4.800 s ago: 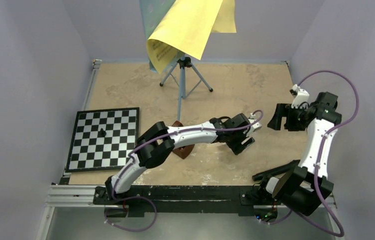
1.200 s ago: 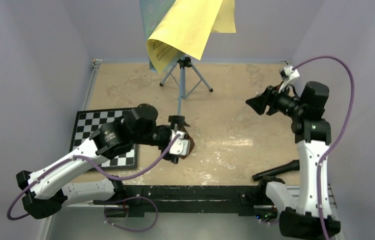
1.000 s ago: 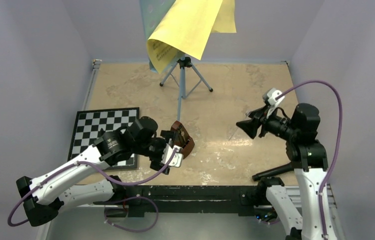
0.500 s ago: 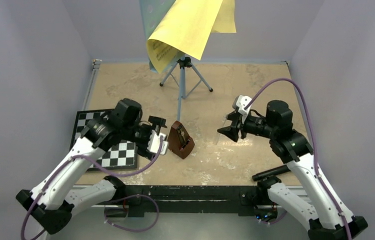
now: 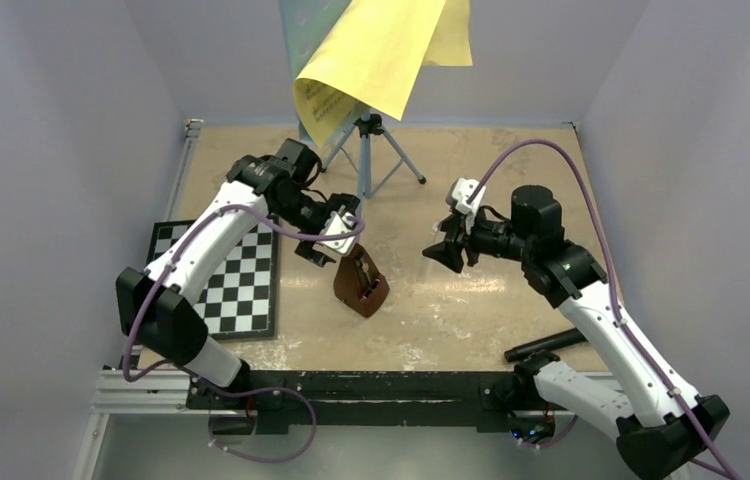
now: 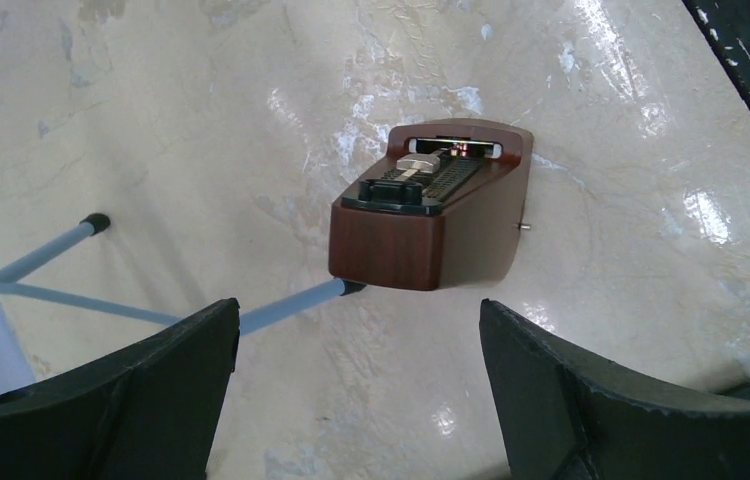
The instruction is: Pack up the instrument practice props
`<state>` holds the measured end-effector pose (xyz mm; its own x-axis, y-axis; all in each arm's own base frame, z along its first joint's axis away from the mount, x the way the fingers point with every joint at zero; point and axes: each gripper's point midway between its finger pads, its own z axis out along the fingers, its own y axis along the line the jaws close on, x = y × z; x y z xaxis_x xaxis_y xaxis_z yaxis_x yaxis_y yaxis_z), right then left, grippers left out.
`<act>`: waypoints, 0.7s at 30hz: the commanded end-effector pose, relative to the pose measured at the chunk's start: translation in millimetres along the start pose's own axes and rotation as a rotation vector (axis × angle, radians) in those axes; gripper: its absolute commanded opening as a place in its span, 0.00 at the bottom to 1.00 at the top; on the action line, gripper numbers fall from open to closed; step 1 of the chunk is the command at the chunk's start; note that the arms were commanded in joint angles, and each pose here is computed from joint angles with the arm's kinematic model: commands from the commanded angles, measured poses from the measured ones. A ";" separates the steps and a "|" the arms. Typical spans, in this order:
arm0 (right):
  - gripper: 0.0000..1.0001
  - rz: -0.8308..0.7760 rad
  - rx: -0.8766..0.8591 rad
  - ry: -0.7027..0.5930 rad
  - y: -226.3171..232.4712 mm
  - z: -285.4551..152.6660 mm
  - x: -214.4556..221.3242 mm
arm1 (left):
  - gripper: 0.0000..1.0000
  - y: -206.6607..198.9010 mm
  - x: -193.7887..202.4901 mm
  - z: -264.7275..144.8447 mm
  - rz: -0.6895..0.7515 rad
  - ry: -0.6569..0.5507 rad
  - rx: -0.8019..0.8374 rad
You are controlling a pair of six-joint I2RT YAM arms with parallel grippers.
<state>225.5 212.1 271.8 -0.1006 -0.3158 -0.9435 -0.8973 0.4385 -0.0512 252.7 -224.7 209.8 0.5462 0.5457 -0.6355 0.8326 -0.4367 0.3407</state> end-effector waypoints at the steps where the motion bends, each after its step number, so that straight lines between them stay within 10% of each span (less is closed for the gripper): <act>1: 0.00 -0.058 0.020 -0.041 -2.5 -2.9 -18.8 | 0.93 3.9 -19.7 6.2 0.067 -0.130 0.047; 21: 0.00 -0.082 0.022 -0.015 -5.6 -1.2 -16.0 | 0.66 -22.6 -12.1 47.9 0.063 -0.137 0.193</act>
<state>229.4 212.4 261.8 -0.1070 -0.3512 -0.9302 -0.8961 0.4393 -0.0628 225.1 -251.5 181.1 0.5800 0.4336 -0.6896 0.7579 -0.5976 0.2616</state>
